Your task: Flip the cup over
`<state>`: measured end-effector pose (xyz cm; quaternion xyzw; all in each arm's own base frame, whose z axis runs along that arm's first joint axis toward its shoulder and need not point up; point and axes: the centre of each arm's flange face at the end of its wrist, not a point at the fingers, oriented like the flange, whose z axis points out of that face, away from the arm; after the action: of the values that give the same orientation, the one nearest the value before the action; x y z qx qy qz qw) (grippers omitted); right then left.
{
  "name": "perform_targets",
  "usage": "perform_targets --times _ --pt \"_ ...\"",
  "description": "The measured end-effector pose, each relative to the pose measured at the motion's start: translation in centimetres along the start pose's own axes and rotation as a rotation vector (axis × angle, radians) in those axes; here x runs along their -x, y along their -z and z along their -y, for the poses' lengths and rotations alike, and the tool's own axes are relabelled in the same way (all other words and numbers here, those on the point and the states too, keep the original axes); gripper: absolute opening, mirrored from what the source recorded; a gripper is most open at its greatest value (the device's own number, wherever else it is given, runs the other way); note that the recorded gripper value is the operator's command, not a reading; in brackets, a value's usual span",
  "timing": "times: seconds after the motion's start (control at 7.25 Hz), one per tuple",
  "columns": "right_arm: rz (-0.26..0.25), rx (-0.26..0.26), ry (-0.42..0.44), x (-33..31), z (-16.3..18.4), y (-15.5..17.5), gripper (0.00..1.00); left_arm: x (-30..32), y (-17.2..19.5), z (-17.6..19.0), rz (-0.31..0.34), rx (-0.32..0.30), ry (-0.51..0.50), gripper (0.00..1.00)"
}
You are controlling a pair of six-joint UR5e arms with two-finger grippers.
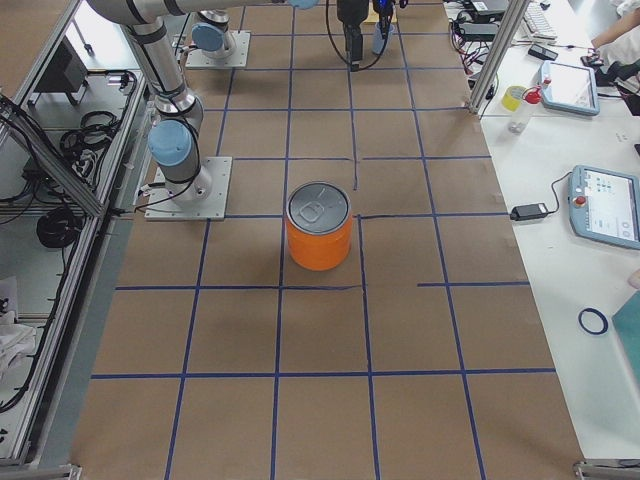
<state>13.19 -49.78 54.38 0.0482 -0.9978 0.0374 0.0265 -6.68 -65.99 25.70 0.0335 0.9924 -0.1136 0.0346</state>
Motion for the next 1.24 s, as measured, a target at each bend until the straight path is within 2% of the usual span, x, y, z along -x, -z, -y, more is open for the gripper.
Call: perform_targets --times 0.28,0.41,0.83,1.24 --pt "-0.012 -0.001 0.006 -0.1 -0.1 0.0 1.0 -0.1 2.0 0.1 0.004 -0.005 0.003 1.0" --pt "-0.013 -0.002 0.007 -0.1 0.0 0.0 1.0 -0.3 3.8 -0.2 0.002 0.012 0.003 1.0" --pt "-0.014 0.001 0.011 0.0 -0.1 -0.1 1.0 -0.5 13.8 -1.9 -0.011 0.089 0.005 1.0" --pt "-0.014 0.004 0.01 0.0 -0.1 -0.1 1.0 -1.0 23.0 -6.6 -0.018 0.174 0.101 1.0"
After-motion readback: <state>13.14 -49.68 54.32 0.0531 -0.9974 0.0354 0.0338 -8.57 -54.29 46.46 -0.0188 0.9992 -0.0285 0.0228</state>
